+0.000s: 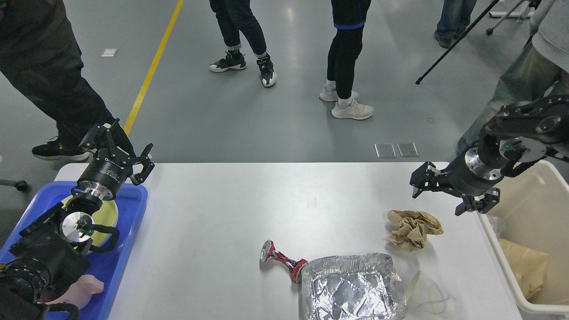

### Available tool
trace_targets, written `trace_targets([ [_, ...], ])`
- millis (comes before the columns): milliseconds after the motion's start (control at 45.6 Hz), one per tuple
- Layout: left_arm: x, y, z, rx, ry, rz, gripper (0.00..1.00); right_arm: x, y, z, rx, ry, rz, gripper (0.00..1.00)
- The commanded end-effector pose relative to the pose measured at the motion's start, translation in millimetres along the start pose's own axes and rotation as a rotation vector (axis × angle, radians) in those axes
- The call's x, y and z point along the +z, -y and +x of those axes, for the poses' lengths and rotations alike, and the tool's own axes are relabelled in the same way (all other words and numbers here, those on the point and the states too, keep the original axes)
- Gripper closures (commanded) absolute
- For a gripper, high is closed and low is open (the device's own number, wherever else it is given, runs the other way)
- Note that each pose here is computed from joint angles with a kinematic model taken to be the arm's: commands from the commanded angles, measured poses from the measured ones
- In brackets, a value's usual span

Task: Tidy desktop
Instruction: 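Lower the right gripper onto the crumpled paper napkin and grasp it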

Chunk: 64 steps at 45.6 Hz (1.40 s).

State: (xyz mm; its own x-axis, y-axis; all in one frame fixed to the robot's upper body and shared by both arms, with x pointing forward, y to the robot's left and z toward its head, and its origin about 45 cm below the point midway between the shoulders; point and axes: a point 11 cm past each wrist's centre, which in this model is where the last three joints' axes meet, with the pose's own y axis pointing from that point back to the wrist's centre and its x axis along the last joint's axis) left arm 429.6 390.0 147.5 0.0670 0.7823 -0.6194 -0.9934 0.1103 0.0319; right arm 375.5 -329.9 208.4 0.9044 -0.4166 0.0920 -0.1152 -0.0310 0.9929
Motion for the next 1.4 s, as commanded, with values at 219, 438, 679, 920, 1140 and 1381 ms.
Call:
trace_targets([
  [219,-1,0,0,-0.001,-0.001,0.001,0.04,14,59,-12,0.047,0.091,-0.007,0.00],
  [438,-1,0,0,-0.001,-0.001,0.001,0.04,11,81,-26,0.059,0.121,0.004,0.00],
  [679,-1,0,0,-0.001,-0.001,0.001,0.04,8,102,-30,0.098,0.144,0.004,0.00],
  [920,0,0,0,0.000,0.000,0.000,0.04,15,107,-25,0.185,0.178,-0.014,0.06],
  [1140,-1,0,0,-0.001,-0.001,0.001,0.04,19,114,-32,0.201,0.183,-0.033,0.71],
  [1381,0,0,0,0.000,0.000,0.000,0.04,15,112,-33,0.198,0.182,-0.024,1.00],
])
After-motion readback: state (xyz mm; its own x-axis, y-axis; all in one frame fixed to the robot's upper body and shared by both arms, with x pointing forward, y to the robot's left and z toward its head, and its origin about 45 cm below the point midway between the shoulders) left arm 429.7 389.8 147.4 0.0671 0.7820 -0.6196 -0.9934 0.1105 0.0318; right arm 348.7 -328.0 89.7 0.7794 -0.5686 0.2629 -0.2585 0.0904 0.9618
